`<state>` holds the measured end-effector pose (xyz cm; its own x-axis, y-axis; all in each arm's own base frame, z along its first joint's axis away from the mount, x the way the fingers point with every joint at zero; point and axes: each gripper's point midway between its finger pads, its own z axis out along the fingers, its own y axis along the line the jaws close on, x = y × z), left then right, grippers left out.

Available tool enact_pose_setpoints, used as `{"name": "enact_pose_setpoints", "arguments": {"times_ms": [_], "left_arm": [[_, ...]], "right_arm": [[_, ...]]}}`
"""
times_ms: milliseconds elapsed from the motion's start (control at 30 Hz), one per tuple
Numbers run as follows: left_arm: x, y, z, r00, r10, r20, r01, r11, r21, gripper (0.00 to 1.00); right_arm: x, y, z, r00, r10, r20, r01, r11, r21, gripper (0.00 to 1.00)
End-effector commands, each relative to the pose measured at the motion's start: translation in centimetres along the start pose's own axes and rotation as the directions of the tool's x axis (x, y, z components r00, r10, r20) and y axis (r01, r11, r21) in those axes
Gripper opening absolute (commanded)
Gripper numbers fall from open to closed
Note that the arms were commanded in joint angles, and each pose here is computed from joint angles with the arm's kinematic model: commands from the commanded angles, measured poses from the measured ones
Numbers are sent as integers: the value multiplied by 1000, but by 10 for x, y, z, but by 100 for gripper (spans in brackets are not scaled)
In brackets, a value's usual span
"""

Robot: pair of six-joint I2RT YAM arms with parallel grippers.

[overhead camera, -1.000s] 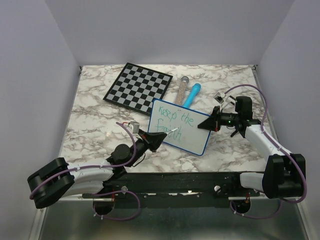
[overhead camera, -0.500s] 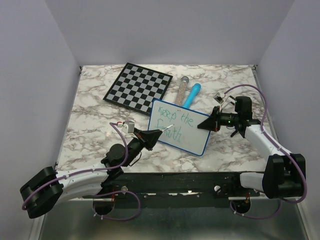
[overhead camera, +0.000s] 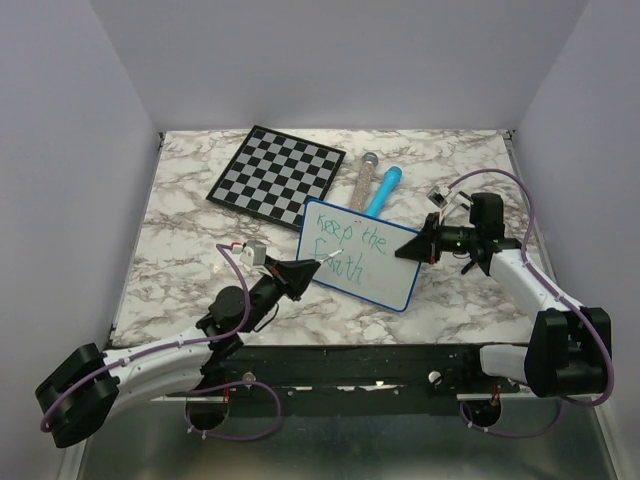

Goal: Write a sentence on the whiteboard

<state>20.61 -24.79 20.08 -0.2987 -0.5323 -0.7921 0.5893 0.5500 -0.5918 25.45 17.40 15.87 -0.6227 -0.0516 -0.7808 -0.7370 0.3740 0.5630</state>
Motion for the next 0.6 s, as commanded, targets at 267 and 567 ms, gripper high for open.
{"name": "enact_pose_setpoints", "arguments": {"times_ms": [267,567], "left_arm": [[1,7,-8,1000,14,-24,-14,1000,11,0],[0,7,-9,1000,8,-28,-7,1000,25,0]], "right_arm": [[-11,12,0,997,-72,13,73,996,-61,1],[-12,12,-1,996,-83,11,84,995,-58,1]]}}
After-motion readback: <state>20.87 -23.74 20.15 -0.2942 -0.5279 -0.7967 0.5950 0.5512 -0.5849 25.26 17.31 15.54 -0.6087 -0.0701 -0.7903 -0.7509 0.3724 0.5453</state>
